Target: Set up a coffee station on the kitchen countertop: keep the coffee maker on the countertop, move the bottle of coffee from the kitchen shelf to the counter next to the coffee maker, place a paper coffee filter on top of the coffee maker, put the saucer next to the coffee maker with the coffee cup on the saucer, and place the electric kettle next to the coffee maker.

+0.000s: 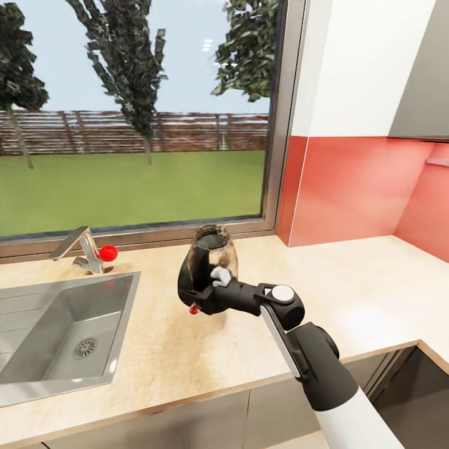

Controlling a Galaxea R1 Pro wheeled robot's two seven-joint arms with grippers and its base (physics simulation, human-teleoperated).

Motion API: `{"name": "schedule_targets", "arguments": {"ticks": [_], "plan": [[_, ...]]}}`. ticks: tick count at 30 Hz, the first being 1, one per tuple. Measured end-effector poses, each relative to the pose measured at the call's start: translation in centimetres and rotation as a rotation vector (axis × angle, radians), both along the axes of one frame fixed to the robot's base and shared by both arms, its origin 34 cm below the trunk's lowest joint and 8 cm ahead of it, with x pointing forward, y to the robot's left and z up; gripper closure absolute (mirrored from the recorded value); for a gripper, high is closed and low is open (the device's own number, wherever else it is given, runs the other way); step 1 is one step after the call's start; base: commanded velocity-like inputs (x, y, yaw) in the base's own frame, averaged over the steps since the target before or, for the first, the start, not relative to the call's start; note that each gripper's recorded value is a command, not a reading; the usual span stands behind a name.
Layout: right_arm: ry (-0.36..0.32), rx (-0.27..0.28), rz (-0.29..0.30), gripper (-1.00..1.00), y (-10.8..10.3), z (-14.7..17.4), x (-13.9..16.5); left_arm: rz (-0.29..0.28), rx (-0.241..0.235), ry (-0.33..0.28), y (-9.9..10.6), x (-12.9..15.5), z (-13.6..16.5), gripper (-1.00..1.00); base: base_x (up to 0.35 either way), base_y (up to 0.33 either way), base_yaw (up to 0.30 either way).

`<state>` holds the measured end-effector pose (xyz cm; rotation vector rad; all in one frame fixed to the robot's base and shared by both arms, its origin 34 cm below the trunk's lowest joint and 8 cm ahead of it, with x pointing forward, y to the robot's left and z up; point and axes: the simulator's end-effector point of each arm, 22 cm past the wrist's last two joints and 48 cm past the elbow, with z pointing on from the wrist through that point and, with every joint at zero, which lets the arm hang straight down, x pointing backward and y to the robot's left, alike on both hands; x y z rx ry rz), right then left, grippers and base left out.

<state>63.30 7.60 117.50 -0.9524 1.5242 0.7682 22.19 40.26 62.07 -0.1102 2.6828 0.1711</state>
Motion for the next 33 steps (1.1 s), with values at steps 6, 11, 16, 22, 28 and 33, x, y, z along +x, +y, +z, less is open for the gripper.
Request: {"name": "schedule_targets", "arguments": {"ticks": [6,11,16,22,28,33], "plan": [[0.005,-0.002,-0.001,1.00,0.0,-0.2,0.1,-0.001,-0.002,-0.001,-0.2,0.0,0.0,-1.00,0.000,0.000,0.000],[0.005,-0.003,-0.002,1.00,-0.2,-0.2,0.1,-0.001,-0.003,-0.001,-0.3,0.1,0.0,-1.00,0.000,0.000,0.000],[0.005,-0.003,-0.001,1.00,-0.2,-0.2,0.1,-0.001,-0.004,-0.001,-0.4,0.1,-0.1,-1.00,0.000,0.000,0.000],[0.004,-0.004,-0.003,1.00,-0.2,-0.2,0.1,0.003,0.001,0.003,-0.2,0.0,-0.1,-1.00,0.000,0.000,0.044],[0.005,-0.004,-0.003,1.00,-0.2,-0.2,0.1,0.016,0.001,0.036,0.2,-0.8,-0.3,-1.00,0.000,0.000,0.236],[0.004,-0.004,-0.003,1.00,-0.2,-0.2,0.1,0.043,0.031,0.092,1.5,-3.9,-0.4,-1.00,0.000,0.000,0.270]]}}
